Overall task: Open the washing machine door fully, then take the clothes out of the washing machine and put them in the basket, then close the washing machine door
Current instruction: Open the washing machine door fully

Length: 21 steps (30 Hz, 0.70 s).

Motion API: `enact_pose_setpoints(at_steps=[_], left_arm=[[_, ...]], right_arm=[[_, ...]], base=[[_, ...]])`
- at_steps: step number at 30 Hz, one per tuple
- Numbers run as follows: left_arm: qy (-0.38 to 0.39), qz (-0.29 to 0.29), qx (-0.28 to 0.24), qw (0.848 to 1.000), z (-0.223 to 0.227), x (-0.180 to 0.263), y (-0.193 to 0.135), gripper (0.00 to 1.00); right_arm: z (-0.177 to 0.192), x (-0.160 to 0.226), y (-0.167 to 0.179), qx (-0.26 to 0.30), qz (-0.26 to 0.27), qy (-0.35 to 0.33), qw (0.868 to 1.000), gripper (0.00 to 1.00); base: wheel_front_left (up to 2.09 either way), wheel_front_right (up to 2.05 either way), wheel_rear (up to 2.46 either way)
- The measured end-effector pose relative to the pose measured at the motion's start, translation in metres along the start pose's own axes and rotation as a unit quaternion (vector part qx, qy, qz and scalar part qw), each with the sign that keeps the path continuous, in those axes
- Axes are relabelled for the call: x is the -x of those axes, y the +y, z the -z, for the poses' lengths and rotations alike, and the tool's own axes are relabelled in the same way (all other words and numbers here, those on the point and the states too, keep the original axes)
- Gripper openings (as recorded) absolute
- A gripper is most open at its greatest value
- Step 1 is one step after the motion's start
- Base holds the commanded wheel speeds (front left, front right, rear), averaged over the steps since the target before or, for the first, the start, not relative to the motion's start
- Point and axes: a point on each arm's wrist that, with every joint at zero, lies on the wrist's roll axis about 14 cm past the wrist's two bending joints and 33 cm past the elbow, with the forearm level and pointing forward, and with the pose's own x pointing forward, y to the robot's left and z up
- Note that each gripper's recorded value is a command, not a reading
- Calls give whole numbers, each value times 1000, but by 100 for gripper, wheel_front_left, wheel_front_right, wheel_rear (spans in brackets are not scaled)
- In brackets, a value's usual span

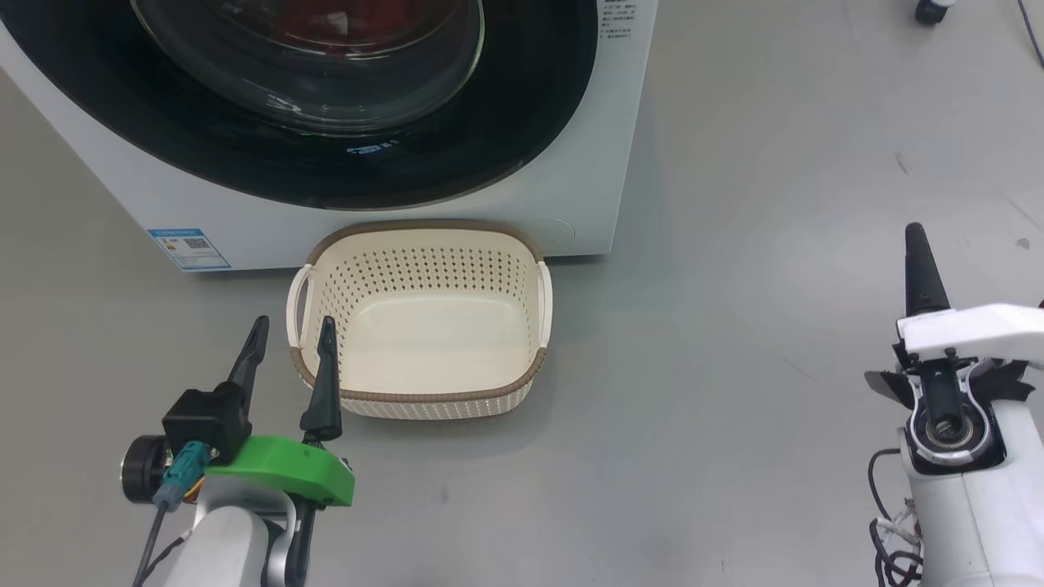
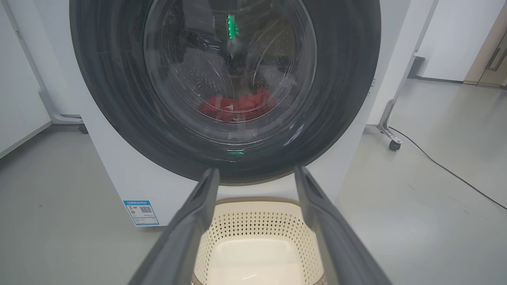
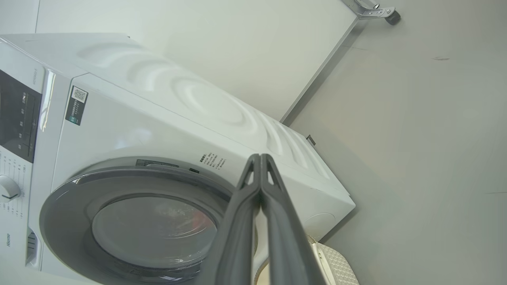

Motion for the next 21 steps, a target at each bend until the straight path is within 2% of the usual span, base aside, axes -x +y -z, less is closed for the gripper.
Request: enact_pose_setpoints(at_steps=[9,21], left_arm=[[-4,-5,-1,1000,1,-18,6,100],[-2,-10,-3,1000,8,-43,17,100]], right_arm=[[14,-51,31,-98,-48,62,992,0],[30,-117,66,-141,-109,139,974,0]], base=[[0,0,0],[0,0,0]])
